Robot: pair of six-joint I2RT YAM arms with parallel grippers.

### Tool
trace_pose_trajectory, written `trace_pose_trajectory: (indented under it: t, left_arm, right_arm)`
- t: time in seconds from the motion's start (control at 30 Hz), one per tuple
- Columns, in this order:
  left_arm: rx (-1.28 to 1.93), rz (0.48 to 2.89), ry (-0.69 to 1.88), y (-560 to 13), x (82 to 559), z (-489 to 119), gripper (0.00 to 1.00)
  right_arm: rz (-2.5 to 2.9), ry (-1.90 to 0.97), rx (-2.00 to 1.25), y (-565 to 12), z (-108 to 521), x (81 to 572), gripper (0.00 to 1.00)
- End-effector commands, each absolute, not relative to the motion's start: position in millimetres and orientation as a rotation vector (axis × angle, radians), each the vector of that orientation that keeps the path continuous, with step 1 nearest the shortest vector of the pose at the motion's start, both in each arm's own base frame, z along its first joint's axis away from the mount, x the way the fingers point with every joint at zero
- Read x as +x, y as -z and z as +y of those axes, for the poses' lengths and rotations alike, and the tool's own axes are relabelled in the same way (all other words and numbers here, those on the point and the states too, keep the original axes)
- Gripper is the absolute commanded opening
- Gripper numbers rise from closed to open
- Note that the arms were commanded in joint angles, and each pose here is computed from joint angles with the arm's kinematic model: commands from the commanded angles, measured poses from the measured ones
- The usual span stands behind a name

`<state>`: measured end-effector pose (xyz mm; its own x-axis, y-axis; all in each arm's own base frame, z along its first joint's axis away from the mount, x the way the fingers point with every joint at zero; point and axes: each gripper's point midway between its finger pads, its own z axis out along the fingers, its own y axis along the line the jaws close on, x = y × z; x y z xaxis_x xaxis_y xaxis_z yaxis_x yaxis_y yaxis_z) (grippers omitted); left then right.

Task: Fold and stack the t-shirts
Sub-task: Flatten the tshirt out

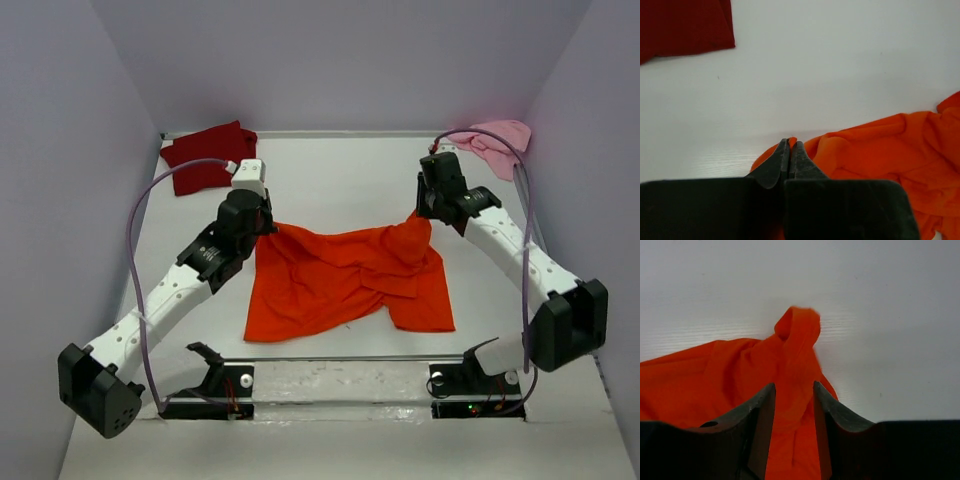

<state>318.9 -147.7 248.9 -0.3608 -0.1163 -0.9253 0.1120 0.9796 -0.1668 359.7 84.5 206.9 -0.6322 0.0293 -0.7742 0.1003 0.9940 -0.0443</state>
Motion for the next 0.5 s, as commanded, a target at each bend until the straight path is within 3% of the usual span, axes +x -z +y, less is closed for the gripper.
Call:
trace_pose_trajectory:
  t: [0.0,0.13,0.47]
  left_arm:
    - [-0.028,1.771,0.287,-287.1,329.9,-150.0,0.0]
    - [-0.037,1.754,0.272,-283.4,329.3,-145.6,0.0]
    - [-0.053,1.752,0.23,-268.8,328.8,-137.9,0.0]
  right_arm:
    - [2.236,0.054,0.13,-204.9,96.0,383.1,0.45]
    - [2.259,-0.08,0.098,-207.4,108.5,361.5,0.49]
    - [2.338,-0.377,0.152,-172.7,130.2,281.3,0.49]
